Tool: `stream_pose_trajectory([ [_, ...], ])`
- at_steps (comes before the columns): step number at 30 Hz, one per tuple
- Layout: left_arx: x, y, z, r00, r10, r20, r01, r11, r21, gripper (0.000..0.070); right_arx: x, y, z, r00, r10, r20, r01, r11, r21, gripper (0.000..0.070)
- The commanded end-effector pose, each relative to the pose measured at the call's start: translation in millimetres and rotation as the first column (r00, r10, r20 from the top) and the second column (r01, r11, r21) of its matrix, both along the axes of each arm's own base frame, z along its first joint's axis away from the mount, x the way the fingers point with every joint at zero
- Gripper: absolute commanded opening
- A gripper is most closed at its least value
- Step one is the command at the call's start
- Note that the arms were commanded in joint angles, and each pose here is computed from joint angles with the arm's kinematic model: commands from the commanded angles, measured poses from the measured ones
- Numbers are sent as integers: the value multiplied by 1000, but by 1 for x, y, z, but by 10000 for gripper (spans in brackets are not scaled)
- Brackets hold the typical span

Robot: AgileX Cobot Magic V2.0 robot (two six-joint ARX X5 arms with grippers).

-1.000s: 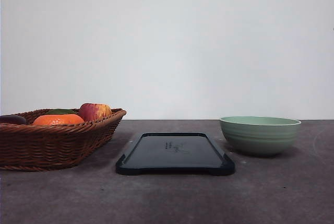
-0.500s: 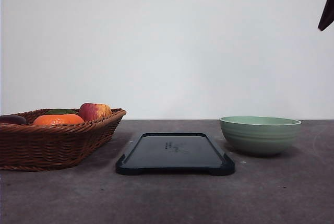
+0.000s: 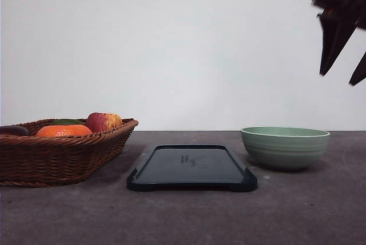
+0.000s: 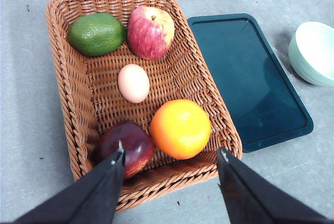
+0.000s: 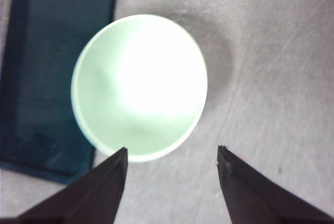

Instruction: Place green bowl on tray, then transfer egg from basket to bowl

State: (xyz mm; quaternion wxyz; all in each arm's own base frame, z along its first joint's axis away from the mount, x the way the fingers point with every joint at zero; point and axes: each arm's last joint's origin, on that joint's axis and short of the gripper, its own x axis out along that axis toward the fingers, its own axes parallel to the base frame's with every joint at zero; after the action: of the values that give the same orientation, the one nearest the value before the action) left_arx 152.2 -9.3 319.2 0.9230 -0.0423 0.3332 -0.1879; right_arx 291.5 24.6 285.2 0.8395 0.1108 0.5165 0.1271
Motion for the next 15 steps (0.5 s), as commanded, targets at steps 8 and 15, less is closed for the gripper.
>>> stream_pose_trajectory([
  [8, 1, 0, 7, 1000, -9, 25, 9, 1000, -2, 351, 40, 2, -31, 998, 24, -52, -27, 998, -51, 337],
  [15, 1, 0, 7, 1000, -9, 25, 9, 1000, -2, 351, 56, 3, -59, 994, 25, -107, -31, 998, -52, 336],
])
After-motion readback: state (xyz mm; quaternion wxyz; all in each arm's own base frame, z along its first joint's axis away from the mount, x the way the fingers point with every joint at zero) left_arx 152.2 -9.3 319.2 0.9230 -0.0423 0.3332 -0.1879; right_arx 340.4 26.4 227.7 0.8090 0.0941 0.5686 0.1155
